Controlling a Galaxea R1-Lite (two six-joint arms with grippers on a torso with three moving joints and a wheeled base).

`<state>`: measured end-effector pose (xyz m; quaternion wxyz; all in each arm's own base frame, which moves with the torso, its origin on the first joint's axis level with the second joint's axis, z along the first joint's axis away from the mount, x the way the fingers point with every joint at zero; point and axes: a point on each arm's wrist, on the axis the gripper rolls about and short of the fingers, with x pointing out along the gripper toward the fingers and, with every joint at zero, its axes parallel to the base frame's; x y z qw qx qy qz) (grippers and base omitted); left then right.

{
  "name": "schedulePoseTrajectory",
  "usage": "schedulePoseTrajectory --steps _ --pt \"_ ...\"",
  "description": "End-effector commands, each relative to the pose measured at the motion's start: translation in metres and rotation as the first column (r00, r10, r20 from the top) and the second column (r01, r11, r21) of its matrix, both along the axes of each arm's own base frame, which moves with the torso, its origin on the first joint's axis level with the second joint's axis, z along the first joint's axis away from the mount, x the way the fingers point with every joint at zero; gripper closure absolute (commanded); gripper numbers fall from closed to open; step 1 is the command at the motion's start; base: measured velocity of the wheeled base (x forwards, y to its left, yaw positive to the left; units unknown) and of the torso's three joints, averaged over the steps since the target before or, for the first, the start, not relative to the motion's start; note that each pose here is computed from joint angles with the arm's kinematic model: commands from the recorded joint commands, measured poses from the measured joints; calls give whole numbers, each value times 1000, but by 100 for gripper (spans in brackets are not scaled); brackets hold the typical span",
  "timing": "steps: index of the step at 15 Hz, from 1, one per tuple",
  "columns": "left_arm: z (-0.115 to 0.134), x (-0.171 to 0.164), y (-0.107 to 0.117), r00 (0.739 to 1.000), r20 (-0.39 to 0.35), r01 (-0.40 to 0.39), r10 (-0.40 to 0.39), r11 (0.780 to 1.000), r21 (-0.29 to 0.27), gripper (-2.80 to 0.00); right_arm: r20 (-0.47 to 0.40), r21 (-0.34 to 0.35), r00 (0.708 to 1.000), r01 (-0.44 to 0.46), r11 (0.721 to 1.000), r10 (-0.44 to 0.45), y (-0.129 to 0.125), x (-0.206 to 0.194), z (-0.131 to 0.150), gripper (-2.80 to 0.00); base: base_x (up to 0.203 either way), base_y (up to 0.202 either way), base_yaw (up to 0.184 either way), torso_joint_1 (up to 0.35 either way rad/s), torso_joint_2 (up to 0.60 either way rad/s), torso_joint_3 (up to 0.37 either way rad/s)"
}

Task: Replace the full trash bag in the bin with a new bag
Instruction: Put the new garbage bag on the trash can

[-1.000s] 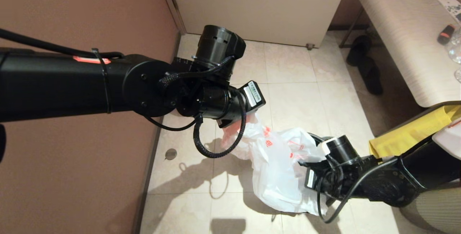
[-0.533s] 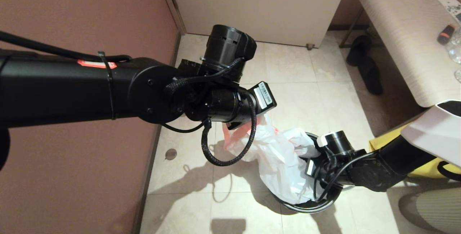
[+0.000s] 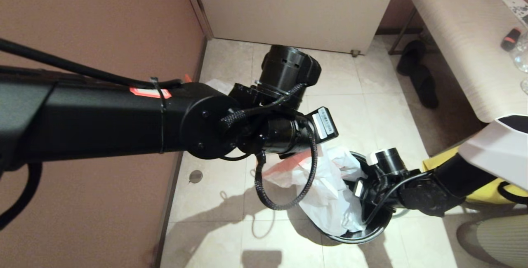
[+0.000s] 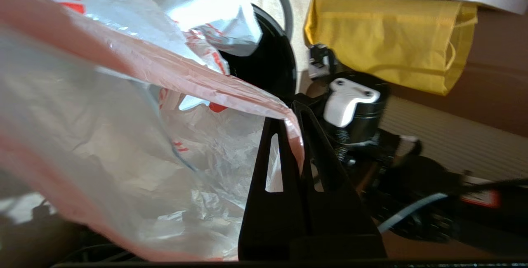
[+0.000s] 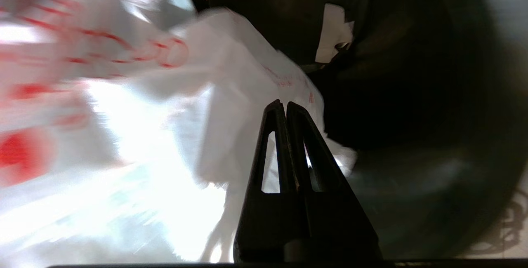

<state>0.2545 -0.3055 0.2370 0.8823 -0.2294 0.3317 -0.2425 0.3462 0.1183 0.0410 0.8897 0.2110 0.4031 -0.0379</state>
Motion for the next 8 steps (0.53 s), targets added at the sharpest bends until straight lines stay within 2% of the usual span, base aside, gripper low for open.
schedulePoseTrajectory --steps 1,3,5,8 --pt "-14 -2 -14 1000 -11 22 -22 1000 9 0 92 37 996 10 999 -13 -9 -18 47 0 0 0 0 0 0 0" --pt "-17 -5 -24 999 6 43 -43 999 -11 0 148 60 989 13 998 -22 -22 -49 86 0 0 0 0 0 0 0" --pt "-30 -4 -36 998 3 57 -57 998 -6 0 204 80 979 12 997 -28 -33 -79 122 0 0 0 0 0 0 0" --pt "-31 -3 -55 992 73 104 -104 995 8 0 224 81 974 10 997 -28 -43 -109 147 0 0 0 0 0 0 0"
